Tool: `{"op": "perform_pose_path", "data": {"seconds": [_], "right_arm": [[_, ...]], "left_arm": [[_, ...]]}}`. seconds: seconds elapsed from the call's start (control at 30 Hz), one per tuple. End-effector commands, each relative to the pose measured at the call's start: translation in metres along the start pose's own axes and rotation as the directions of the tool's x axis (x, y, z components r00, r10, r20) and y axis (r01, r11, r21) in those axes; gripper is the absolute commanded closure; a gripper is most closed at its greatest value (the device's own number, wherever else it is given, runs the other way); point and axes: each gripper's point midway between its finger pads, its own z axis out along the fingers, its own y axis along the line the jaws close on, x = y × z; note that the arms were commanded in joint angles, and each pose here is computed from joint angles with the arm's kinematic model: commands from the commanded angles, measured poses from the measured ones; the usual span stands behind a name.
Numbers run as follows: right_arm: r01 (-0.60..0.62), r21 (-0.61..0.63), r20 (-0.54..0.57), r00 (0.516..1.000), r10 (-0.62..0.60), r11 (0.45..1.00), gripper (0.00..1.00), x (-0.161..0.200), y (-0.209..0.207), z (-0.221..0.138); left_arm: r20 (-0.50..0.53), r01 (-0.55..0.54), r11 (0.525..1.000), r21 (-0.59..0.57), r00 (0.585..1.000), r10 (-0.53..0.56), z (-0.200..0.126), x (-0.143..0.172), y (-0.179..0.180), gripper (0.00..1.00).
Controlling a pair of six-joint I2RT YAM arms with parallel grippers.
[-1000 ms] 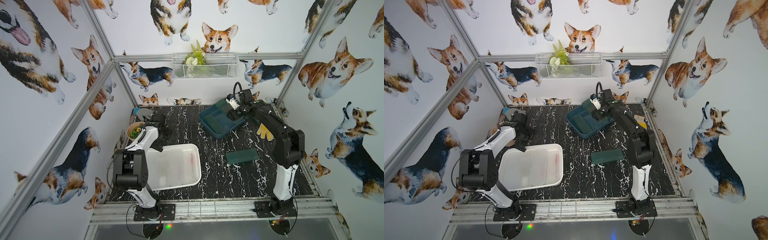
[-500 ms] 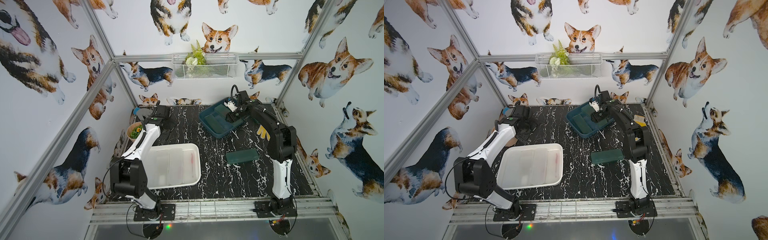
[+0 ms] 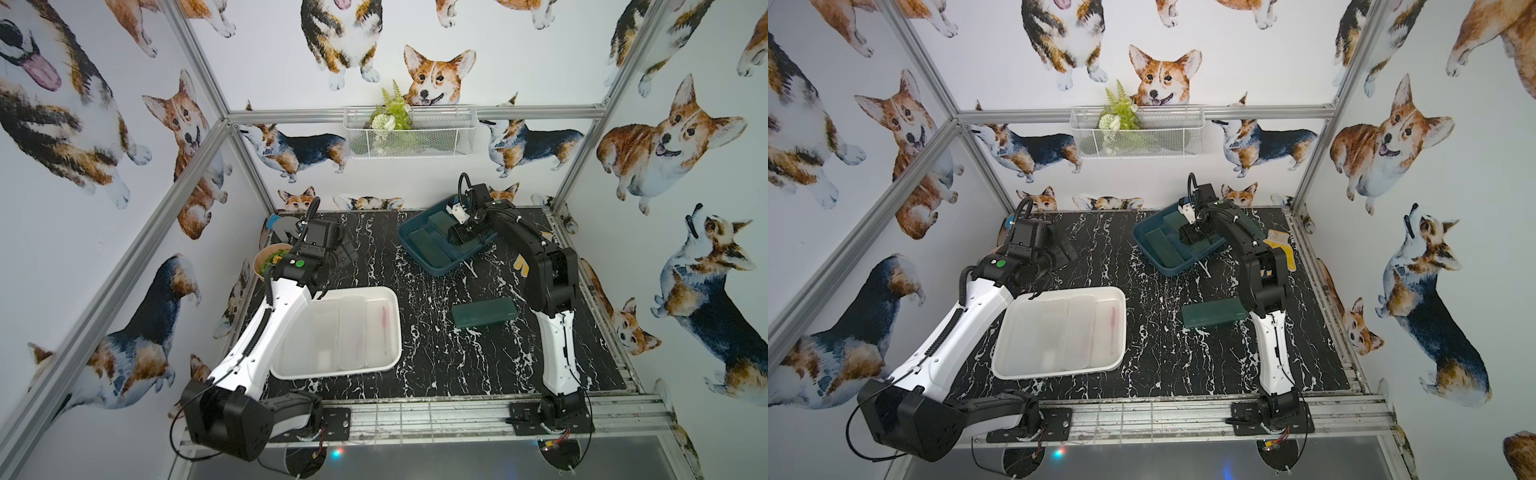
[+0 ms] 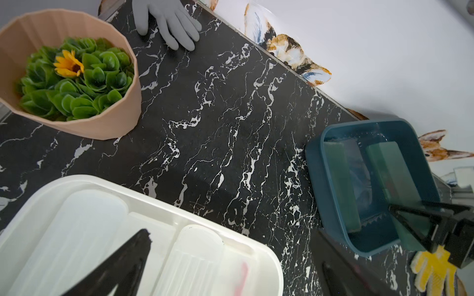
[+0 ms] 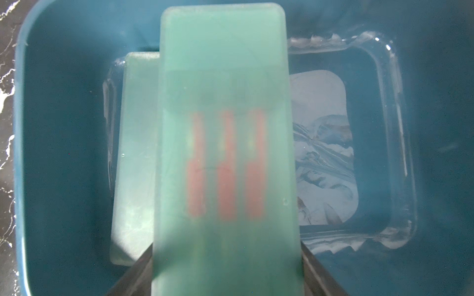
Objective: Place the pencil cases by color into the storage box
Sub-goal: Place the pencil case at the storage box.
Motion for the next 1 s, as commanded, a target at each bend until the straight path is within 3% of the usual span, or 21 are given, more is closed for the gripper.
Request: {"op": "perform_pose_path", "data": {"seconds": [0.0,0.97], "right_arm": [[-0.016,0.009,0.016,1.0,0.015,1.0,0.56,-0.007,0.002,0.003],[0.009,0.085,-0.06,0.998,-0.004,0.996,0.51,0.012,-0.011,0.067]], "left_arm": [[0.048,-0.053,0.998,0.015,0.997,0.052,-0.008,-0.005,-0.001,0.0],[0.021,-0.085,0.994,0.064,0.996,0.083,-0.003,0.003,-0.014,0.0]]}}
